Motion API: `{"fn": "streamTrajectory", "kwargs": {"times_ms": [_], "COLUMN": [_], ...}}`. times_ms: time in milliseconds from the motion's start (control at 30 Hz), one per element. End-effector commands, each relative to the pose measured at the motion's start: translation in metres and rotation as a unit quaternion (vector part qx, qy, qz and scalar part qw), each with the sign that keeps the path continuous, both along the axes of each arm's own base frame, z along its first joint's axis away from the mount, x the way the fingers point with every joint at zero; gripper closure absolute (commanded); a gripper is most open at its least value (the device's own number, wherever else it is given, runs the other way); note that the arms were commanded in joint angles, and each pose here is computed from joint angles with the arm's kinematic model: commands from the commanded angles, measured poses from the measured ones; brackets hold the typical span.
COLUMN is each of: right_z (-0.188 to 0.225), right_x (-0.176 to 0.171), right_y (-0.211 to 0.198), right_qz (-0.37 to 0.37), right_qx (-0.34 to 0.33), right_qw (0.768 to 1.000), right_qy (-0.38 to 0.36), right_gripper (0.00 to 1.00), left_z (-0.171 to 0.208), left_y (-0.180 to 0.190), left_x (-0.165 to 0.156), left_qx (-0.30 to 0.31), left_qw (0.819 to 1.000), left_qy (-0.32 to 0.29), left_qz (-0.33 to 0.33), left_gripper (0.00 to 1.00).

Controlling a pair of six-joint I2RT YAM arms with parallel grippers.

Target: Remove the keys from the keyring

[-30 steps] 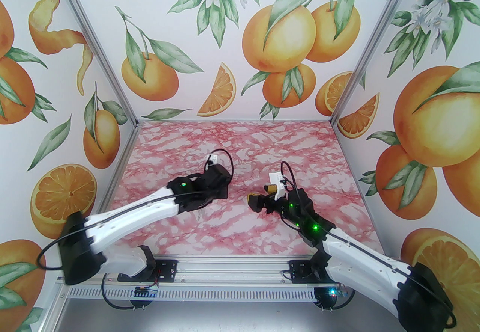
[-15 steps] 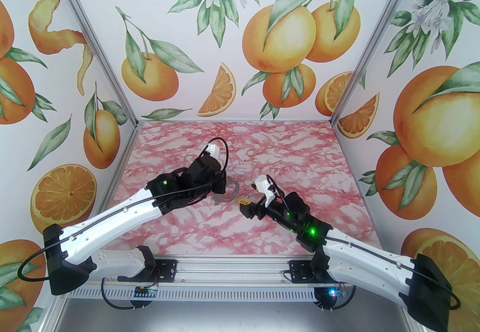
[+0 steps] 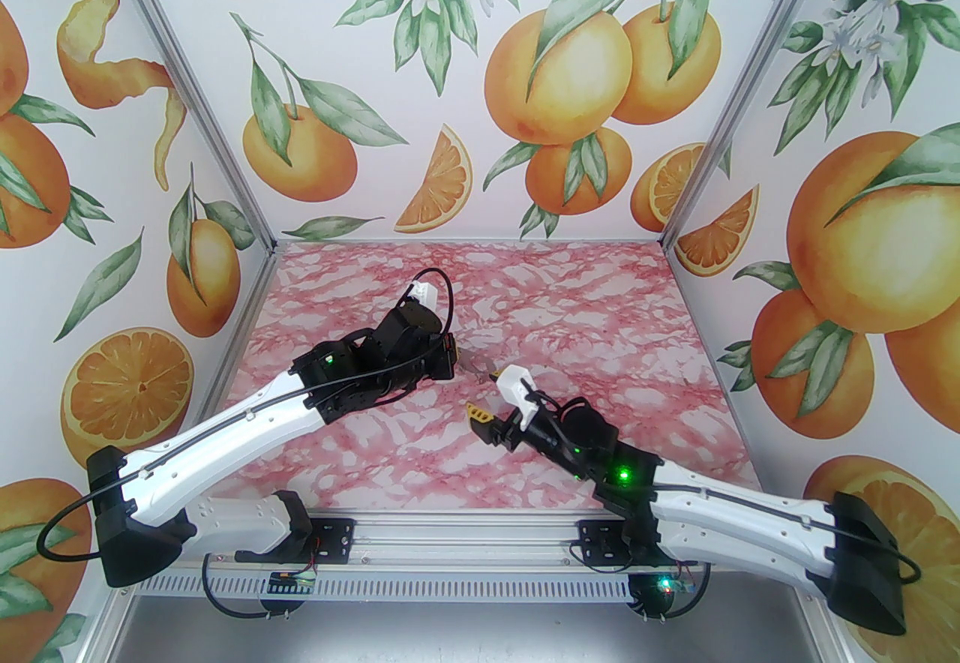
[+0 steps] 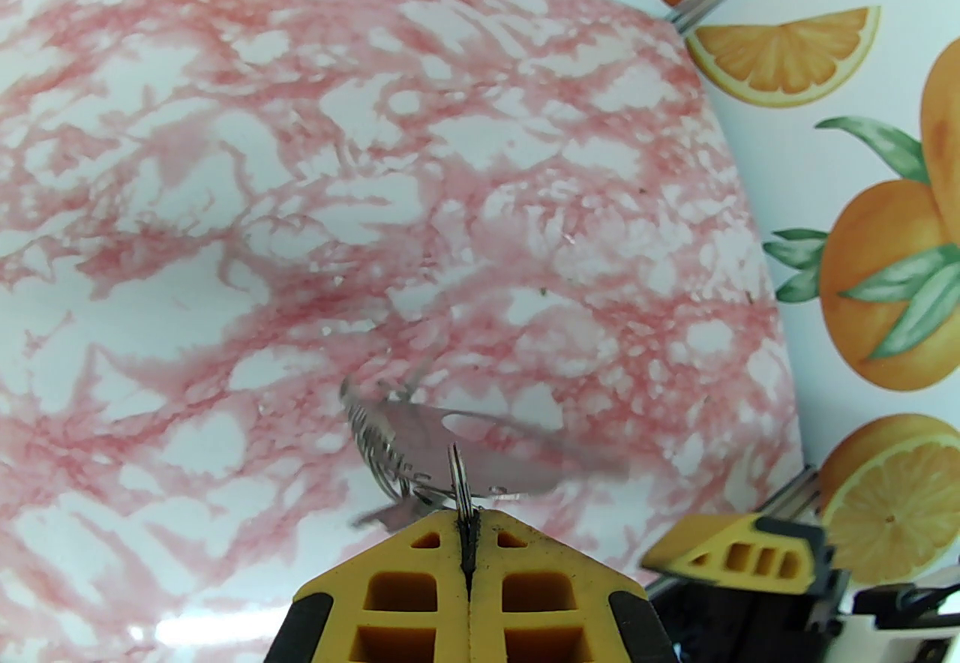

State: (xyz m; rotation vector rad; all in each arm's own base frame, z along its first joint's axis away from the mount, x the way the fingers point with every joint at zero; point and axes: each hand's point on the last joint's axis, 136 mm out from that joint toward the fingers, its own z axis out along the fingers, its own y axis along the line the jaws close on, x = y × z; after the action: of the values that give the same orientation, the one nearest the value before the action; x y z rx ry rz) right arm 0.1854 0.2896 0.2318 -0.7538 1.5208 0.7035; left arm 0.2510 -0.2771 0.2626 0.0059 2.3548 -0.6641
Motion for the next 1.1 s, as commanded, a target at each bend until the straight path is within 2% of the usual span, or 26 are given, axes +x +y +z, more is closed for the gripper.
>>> {"fn": "streamTrajectory", "kwargs": {"times_ms": [0,167,567,1067], "right_z": [0.019,0.012,0.008,0.004], "right_x": [0.002,0.005,0.031,0.04], "right_y": [0.009,0.022,0.012,0.019], "right_qz": [0.0,0.0,-0.084,-0.098], "right_qx": [0.047,0.043,0.045,0.008], "right_qw": [0.998,0.998,0.992,0.989], "right_qy": [-0.029,-0.045,-0.078,-0.11], "right_gripper": [0.37,0.41,0.46,0.57], "left_z": [0.025,0.026,0.033,0.041], "left_y": [-0.007,-0.011,-0.014,-0.02], "left_x": [0.002,-0.002,-0.012,-0.019], "left_qx": [-0.047,-0.063,-0.085,-0.109], "left_qw": [0.999,0.998,0.996,0.994], "left_qy": [-0.009,-0.002,-0.001,0.002], "left_qz": [0.005,-0.001,-0.009,-0.021], "left_gripper": [1.0,1.0,1.0,1.0]}}
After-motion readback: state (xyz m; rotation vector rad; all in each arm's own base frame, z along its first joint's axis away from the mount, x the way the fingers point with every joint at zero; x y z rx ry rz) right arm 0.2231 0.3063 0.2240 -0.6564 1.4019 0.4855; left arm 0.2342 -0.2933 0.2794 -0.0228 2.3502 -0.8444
